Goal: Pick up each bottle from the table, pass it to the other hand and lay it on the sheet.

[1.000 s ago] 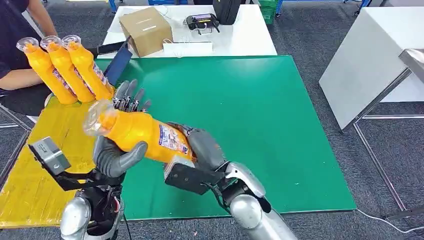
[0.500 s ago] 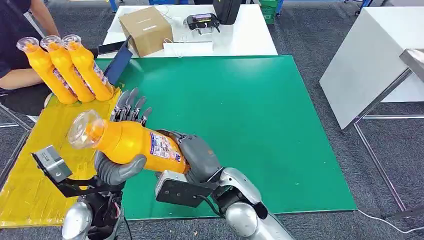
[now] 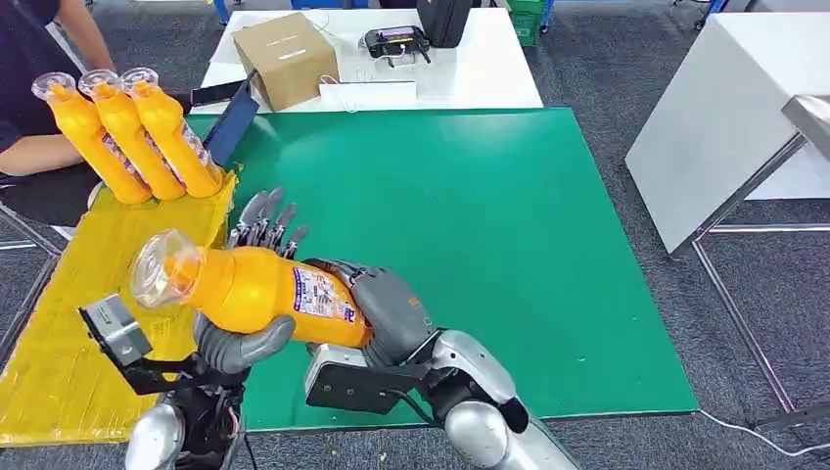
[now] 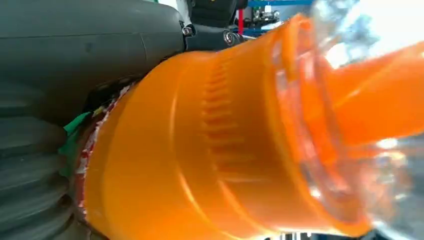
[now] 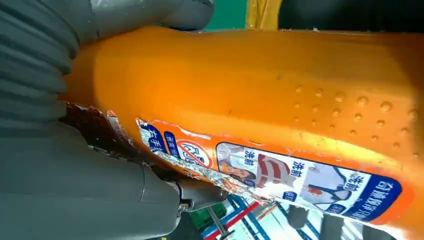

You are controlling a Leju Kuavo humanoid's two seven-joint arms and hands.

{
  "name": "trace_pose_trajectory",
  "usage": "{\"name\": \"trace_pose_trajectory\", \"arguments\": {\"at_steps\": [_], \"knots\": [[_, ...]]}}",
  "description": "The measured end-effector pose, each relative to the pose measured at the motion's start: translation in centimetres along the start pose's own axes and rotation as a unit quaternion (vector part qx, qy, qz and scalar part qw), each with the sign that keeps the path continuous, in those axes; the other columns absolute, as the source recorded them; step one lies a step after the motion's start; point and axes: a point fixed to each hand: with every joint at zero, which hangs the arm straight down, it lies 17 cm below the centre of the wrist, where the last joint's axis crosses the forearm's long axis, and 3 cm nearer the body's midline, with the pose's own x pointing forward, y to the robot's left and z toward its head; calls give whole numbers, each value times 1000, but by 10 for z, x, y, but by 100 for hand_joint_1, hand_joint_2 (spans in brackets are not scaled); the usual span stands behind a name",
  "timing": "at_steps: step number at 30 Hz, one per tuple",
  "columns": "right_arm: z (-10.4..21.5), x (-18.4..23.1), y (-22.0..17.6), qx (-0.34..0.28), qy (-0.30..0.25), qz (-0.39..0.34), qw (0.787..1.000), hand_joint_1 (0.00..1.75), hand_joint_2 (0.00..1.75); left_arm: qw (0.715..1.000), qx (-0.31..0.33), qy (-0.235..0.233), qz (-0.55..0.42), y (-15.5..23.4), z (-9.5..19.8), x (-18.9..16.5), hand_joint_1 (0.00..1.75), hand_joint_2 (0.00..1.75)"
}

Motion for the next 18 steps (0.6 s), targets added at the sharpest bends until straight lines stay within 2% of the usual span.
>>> {"name": "trace_pose_trajectory", "arguments": {"at_steps": [18], "knots": [[5,0,4,4,-2,3,1000,175,175,1000,-5,-11,-15,-1,5,1,175,175]]}}
